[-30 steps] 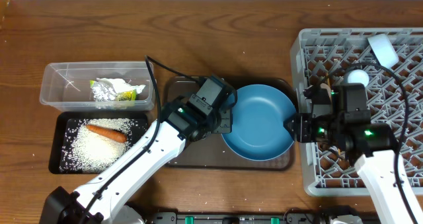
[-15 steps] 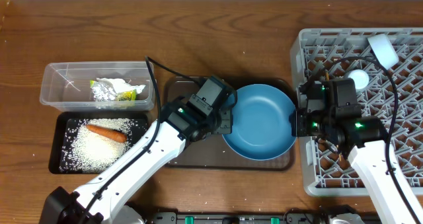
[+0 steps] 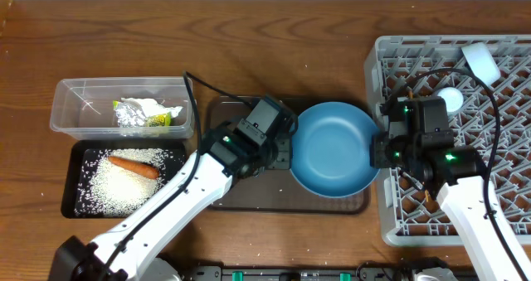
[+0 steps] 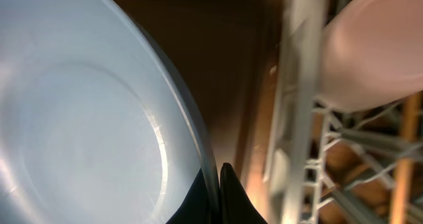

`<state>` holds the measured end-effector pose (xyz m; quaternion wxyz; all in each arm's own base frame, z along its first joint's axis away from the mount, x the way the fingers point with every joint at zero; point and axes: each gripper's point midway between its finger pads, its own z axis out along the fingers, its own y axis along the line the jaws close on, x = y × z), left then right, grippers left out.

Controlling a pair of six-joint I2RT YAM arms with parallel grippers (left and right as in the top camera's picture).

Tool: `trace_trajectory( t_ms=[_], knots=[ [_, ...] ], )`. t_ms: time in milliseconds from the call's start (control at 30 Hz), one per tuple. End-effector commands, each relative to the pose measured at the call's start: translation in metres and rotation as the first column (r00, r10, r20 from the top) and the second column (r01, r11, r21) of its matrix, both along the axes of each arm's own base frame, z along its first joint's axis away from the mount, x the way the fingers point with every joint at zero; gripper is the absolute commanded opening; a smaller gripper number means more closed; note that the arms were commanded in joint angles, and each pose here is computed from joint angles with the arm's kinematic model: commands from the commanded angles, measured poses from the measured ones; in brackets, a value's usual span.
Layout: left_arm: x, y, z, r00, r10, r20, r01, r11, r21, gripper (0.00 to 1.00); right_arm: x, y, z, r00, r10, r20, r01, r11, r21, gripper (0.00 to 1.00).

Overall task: Sort waste into correct bins and load items into the dishwasher rack
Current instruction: 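Release the left gripper and lift the blue plate right with the right gripper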

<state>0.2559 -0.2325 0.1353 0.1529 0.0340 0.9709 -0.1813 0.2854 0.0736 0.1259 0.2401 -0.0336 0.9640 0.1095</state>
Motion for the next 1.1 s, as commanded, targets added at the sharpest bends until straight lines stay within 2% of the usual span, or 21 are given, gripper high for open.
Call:
trace_trajectory(
  t_ms=[0, 100, 200, 233, 267, 400, 467, 533, 633, 767, 867, 933, 1067],
  knots=[
    [0.001, 0.003, 0.025, 0.997, -0.012, 0.074, 0.015, 0.999, -0.036, 0.49, 0.011, -0.013, 0.009, 0.998, -0.024, 0.066, 0.027, 0.999, -0.045, 0.01],
    [0.004, 0.011, 0.043, 0.988, -0.023, 0.152, 0.029, 0.999, -0.037, 0.61, 0.022, -0.023, 0.027, 0.988, -0.059, 0.144, 0.068, 0.996, -0.058, 0.01],
    [0.010, 0.023, 0.055, 0.977, 0.016, 0.212, -0.013, 1.000, -0.018, 0.79, 0.031, -0.050, 0.054, 0.961, -0.139, 0.240, 0.177, 0.974, -0.142, 0.01],
    [0.011, 0.025, 0.057, 0.975, 0.023, 0.222, -0.020, 1.000, -0.014, 0.88, 0.033, -0.063, 0.066, 0.944, -0.173, 0.282, 0.229, 0.956, -0.182, 0.01],
    [0.011, 0.026, 0.058, 0.974, 0.024, 0.226, -0.022, 1.000, -0.014, 0.93, 0.033, -0.074, 0.077, 0.925, -0.204, 0.321, 0.281, 0.934, -0.218, 0.01],
    [0.011, 0.026, 0.056, 0.975, 0.024, 0.221, -0.022, 1.000, -0.010, 0.97, 0.025, -0.131, 0.132, 0.828, -0.259, 0.498, 0.491, 0.765, -0.418, 0.01],
    [0.011, 0.026, 0.056, 0.975, 0.024, 0.221, -0.022, 1.000, -0.010, 0.98, 0.016, -0.159, 0.163, 0.791, -0.227, 0.568, 0.569, 0.615, -0.546, 0.01],
    [0.011, 0.026, 0.055, 0.976, 0.023, 0.216, -0.022, 1.000, -0.006, 0.99, 0.007, -0.180, 0.187, 0.789, -0.185, 0.586, 0.598, 0.455, -0.660, 0.01],
    [0.011, 0.026, 0.055, 0.976, 0.023, 0.216, -0.022, 1.000, -0.006, 0.99, -0.003, -0.199, 0.216, 0.813, -0.141, 0.565, 0.580, 0.264, -0.770, 0.01],
    [0.011, 0.026, 0.055, 0.976, 0.023, 0.216, -0.022, 1.000, -0.006, 0.98, -0.009, -0.221, 0.237, 0.841, -0.138, 0.523, 0.538, 0.117, -0.835, 0.01],
    [0.011, 0.026, 0.055, 0.976, 0.023, 0.216, -0.022, 1.000, -0.006, 0.98, -0.019, -0.246, 0.247, 0.888, -0.168, 0.428, 0.431, -0.014, -0.902, 0.01],
    [0.011, 0.026, 0.055, 0.976, 0.023, 0.216, -0.022, 1.000, -0.006, 0.98, -0.026, -0.261, 0.248, 0.910, -0.201, 0.361, 0.355, -0.069, -0.932, 0.01],
    [0.011, 0.026, 0.054, 0.976, 0.022, 0.215, -0.021, 1.000, -0.005, 0.98, -0.037, -0.282, 0.240, 0.946, -0.255, 0.199, 0.172, -0.122, -0.977, 0.01]
  ],
)
